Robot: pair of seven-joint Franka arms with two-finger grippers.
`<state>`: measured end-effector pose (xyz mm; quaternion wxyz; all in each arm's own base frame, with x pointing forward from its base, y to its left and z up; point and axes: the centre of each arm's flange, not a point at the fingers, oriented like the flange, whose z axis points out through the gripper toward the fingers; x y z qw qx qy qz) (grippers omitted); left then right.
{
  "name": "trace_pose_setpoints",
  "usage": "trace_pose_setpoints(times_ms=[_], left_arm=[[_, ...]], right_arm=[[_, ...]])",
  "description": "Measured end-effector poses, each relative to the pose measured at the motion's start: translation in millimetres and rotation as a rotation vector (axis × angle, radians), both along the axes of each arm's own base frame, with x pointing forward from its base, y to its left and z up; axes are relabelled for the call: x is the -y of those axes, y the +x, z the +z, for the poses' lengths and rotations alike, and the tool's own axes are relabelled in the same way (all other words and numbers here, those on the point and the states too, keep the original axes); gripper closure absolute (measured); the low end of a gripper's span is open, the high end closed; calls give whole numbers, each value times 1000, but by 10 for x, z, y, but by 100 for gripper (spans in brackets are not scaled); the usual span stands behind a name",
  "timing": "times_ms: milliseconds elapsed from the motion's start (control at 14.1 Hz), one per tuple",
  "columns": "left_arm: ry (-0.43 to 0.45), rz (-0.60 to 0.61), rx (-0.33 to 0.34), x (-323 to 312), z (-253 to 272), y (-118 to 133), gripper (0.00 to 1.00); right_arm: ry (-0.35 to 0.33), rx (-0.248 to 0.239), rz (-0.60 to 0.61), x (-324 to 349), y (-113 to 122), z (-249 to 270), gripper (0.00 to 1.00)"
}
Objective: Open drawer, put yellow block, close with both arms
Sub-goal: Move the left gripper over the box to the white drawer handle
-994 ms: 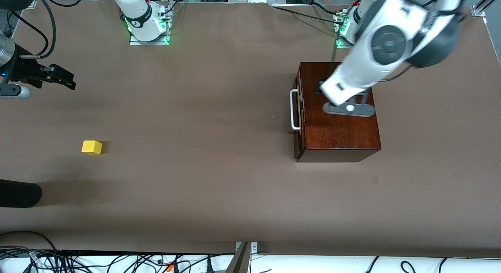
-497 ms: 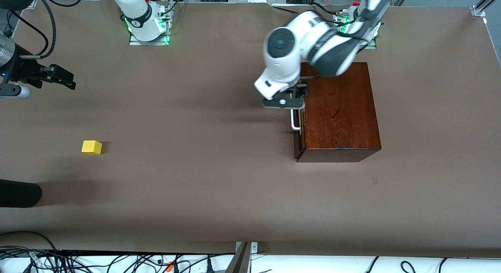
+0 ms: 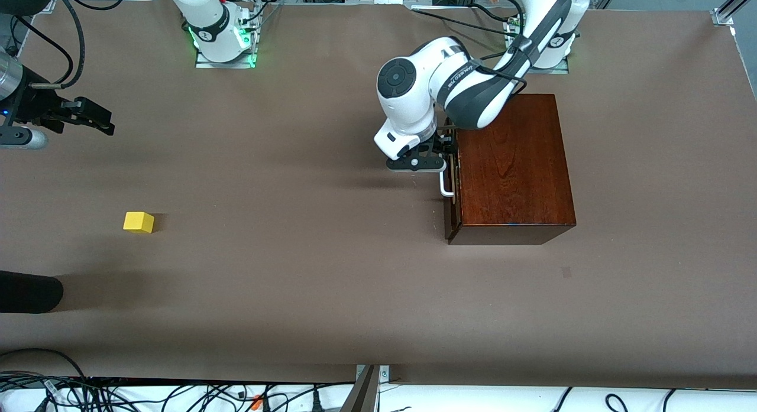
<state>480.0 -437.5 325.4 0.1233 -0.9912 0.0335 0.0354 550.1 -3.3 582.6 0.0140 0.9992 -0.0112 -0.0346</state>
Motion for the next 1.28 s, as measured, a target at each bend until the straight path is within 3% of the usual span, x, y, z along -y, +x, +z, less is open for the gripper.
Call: trace_pose_setpoints(times_ms=[1278], left_arm=[[71,-13,2,52,-450,-48,0]], right_arm=[[0,0,0,0,0,0,0]])
